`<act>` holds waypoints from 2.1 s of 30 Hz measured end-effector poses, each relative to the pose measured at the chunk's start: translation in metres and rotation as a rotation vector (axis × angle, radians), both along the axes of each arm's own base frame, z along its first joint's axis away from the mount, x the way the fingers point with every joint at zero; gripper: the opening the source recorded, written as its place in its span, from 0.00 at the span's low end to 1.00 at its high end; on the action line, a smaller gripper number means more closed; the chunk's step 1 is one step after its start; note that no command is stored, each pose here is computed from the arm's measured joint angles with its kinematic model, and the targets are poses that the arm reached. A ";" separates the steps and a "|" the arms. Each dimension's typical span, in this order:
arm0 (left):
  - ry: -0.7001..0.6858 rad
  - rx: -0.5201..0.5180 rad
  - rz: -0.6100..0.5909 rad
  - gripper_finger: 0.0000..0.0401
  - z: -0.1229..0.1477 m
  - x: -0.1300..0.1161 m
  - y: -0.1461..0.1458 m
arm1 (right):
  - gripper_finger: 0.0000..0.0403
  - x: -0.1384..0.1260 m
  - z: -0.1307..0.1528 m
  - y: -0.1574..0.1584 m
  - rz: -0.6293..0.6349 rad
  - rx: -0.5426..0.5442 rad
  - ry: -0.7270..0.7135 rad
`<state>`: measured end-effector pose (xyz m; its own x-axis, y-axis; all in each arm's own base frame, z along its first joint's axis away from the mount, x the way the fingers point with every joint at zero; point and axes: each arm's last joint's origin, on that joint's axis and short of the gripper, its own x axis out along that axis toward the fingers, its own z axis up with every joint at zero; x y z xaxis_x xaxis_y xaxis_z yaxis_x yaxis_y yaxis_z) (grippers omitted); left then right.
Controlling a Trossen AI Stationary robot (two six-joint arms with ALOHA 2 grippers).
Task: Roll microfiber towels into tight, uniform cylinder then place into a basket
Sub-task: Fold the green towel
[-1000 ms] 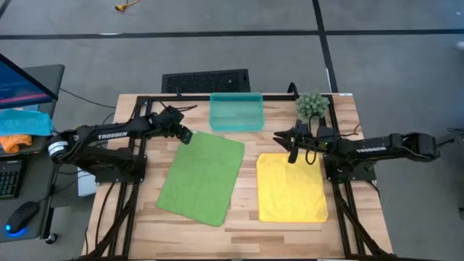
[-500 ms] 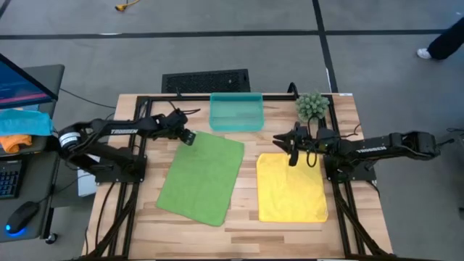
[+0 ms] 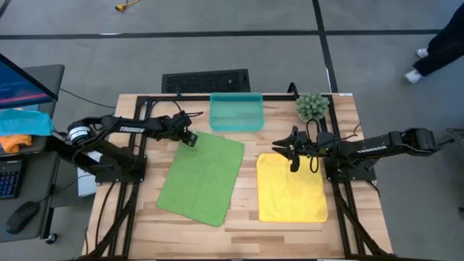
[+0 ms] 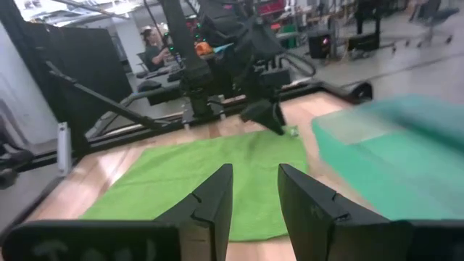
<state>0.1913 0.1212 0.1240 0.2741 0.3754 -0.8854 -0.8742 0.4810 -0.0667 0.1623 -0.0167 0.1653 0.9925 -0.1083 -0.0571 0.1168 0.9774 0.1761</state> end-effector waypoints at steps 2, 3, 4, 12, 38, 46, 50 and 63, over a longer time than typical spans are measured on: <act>0.006 0.008 -0.017 0.48 0.000 0.002 -0.003 | 0.33 0.000 0.001 -0.001 -0.009 -0.025 -0.006; 0.008 0.012 -0.026 0.48 0.000 0.003 -0.004 | 0.33 0.000 0.001 -0.001 -0.012 -0.026 -0.008; 0.010 0.017 -0.036 0.47 0.000 0.003 -0.006 | 0.33 0.000 0.001 -0.002 -0.016 -0.027 -0.009; 0.019 0.051 -0.129 0.26 0.000 0.011 -0.017 | 0.33 -0.001 0.001 -0.006 -0.042 -0.030 -0.009; -0.037 0.259 -0.242 0.00 0.036 0.015 -0.052 | 0.33 0.035 0.043 0.023 0.072 -0.034 0.055; -0.099 0.311 -0.349 0.00 0.054 0.012 -0.082 | 0.33 0.037 0.041 0.023 0.072 -0.034 0.095; -0.101 0.333 -0.391 0.00 0.061 0.005 -0.094 | 0.33 0.037 0.040 0.023 0.072 -0.034 0.103; -0.098 0.387 -0.491 0.00 0.071 -0.005 -0.116 | 0.36 0.053 0.024 0.026 0.079 0.041 0.122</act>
